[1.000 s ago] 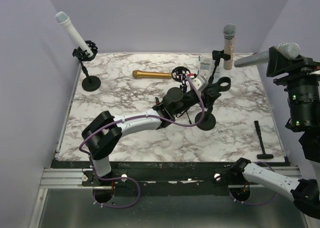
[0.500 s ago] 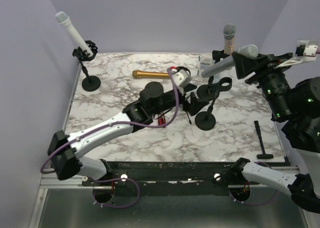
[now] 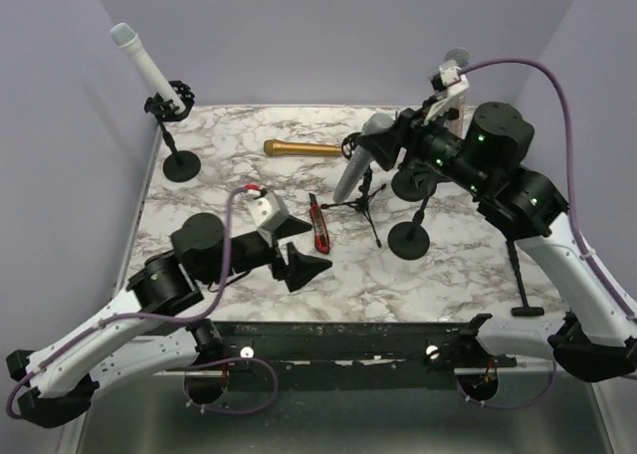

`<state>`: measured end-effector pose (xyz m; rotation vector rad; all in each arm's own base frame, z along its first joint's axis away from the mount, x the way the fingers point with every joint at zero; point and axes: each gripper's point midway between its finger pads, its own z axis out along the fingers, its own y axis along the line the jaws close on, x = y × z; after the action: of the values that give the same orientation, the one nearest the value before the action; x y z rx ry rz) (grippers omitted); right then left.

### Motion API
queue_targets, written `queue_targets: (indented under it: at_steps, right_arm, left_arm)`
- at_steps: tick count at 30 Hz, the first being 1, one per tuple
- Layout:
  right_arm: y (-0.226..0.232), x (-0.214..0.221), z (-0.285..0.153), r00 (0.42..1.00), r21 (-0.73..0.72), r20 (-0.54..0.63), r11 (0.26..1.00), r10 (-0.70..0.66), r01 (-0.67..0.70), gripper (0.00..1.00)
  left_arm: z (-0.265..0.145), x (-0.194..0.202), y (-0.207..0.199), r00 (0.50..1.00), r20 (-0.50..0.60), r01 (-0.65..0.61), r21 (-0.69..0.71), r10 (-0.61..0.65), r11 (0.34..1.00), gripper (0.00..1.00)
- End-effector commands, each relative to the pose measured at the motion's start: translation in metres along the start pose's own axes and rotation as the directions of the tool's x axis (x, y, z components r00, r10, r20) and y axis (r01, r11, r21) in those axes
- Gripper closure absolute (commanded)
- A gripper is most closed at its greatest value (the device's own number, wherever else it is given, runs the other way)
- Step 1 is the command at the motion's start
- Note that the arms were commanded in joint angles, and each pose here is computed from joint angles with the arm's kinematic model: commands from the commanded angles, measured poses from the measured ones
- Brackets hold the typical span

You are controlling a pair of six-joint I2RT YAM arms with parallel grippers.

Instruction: Remove the microphone from the stand

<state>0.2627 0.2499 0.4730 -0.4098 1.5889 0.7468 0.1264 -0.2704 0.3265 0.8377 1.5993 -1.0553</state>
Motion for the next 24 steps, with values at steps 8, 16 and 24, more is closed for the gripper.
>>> queue_targets:
  at_steps: [8, 16, 24]
  right_arm:
    - [0.056, 0.074, 0.019, 0.960, -0.289, -0.243, 0.934, 0.139, -0.209, 0.99]
    - [0.051, 0.100, 0.033, 0.931, -0.202, -0.282, 0.934, 0.231, -0.293, 0.99]
    - [0.061, 0.112, 0.040, 0.922, -0.220, -0.308, 0.925, 0.235, -0.309, 0.99]
  left_arm:
    - [-0.044, -0.048, 0.056, 0.950, 0.207, 0.300, -0.407, -0.233, 0.863, 0.01]
    - [-0.004, -0.026, 0.066, 0.946, 0.135, 0.324, -0.422, -0.294, 0.847, 0.14]
    - [0.014, -0.013, 0.073, 0.956, 0.085, 0.290, -0.441, -0.282, 0.850, 0.38]
